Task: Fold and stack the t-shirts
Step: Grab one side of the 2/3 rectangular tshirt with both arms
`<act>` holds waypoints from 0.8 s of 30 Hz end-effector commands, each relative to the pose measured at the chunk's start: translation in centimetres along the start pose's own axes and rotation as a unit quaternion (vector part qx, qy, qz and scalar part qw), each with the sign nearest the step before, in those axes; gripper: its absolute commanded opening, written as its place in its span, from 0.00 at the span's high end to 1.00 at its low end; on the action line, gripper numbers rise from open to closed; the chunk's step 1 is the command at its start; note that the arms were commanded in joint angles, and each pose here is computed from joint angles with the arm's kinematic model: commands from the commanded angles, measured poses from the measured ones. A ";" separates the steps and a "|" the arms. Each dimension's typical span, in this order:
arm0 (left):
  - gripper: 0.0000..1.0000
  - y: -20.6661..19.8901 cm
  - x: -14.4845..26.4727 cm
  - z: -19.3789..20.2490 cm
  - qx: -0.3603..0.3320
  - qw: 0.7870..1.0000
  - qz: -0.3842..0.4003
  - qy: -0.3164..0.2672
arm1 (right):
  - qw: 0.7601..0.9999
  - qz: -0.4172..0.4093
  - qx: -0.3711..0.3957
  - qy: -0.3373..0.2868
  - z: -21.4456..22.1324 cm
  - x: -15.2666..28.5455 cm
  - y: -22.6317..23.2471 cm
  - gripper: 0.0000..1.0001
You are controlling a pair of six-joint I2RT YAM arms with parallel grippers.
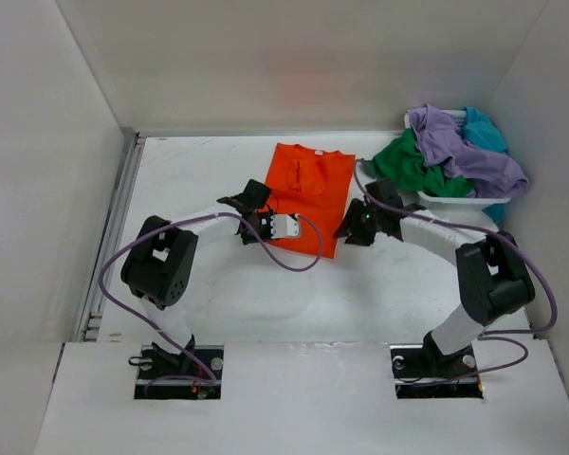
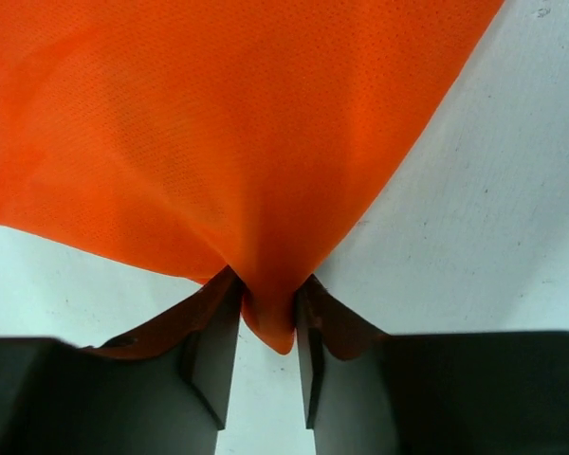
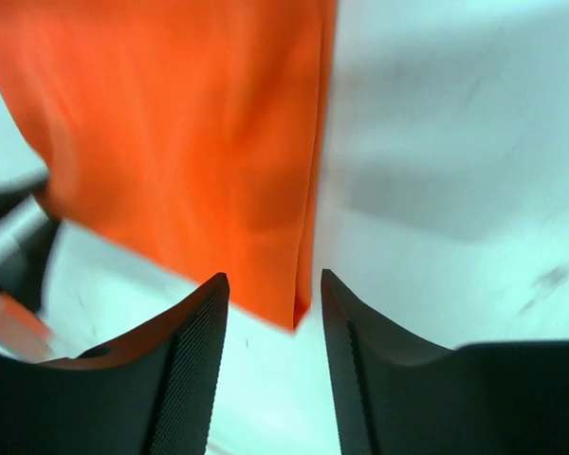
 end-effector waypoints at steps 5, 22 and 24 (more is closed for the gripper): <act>0.86 -1.2 -0.9 0.8 0.014 1.000 0.021 0.002 | 0.998 -0.010 -0.038 0.044 5.9 -2.1 -0.9 0.50; 0.99 -2.6 1.4 0.1 0.019 1.000 0.014 -0.003 | 0.995 -0.029 -0.072 0.065 6.9 -2.6 -1.2 0.99; 0.99 -3.4 2.4 -0.2 0.014 1.000 0.027 0.001 | 0.994 -0.037 -0.067 0.078 7.3 -1.8 -1.3 0.99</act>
Point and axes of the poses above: each gripper's point midway between its finger pads, its own x axis back along the fingers, its own y axis along the line the jaws close on, z = x × y, the point moved 10 cm from there along x, back along the fingers, and after that the axes turned 11 degrees about -x, right-handed, at the moved point
